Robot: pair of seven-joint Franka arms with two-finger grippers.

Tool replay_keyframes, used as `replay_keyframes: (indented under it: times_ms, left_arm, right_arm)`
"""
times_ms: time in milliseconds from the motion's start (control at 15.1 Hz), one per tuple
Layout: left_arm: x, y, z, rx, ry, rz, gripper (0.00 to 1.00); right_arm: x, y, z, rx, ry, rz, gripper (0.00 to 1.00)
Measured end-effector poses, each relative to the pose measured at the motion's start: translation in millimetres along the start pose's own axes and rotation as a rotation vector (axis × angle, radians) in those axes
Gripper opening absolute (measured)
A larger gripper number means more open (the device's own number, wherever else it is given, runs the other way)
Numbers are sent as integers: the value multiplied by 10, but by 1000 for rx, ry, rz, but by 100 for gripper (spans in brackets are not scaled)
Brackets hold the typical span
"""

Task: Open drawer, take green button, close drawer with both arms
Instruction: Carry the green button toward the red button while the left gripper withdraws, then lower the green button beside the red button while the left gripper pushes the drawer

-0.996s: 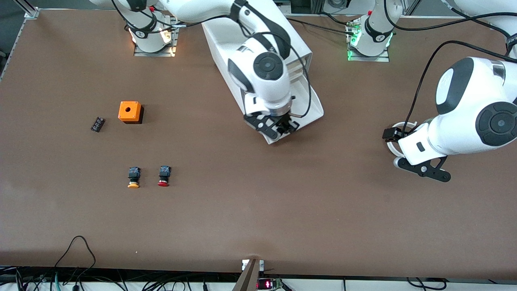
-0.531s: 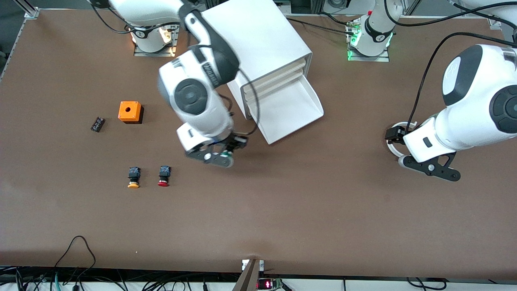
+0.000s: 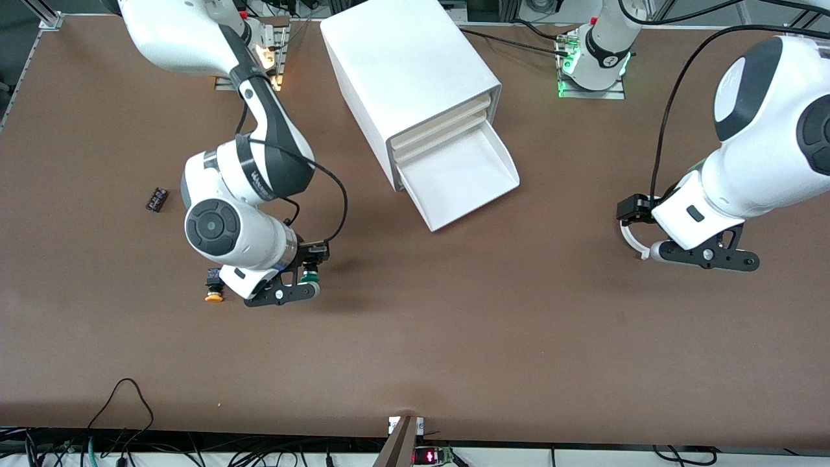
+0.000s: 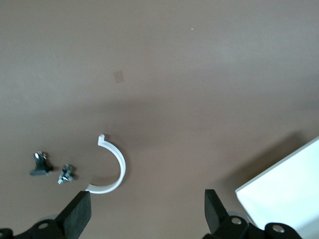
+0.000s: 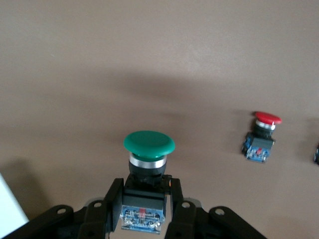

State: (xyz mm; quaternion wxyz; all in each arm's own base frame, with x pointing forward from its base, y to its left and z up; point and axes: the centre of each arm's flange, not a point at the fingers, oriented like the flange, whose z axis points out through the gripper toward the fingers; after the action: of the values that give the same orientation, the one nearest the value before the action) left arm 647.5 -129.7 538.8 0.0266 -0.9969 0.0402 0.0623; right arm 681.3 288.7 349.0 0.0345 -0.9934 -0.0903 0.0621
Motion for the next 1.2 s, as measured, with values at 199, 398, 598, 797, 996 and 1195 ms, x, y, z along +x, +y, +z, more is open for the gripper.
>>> replay_keyframes:
  times_ms: [199,398,598,797,996,1195]
  left_arm:
    - [80,262,250,-7,31,-104,100]
    - [128,648,723,-31,56,-216,100]
    - [44,1102,1305,-65,63,-273,100]
    - [-180,1562,1977,-118,80,-336,100]
    - [-513,1913,2482,-139,55,-384,100]
    - [-765,2200,2805,-127,20,-372,100]
  right_arm:
    - [26,225,461,-5,-8,-13,42]
    - [47,465,759,-7,10,-17,42]
    - [32,602,1033,-11,23,-6,42]
    - [18,620,1209,-13,27,-4,42]
    - [24,634,1293,-15,24,-2,42]
    - [40,649,1358,-16,32,0,42]
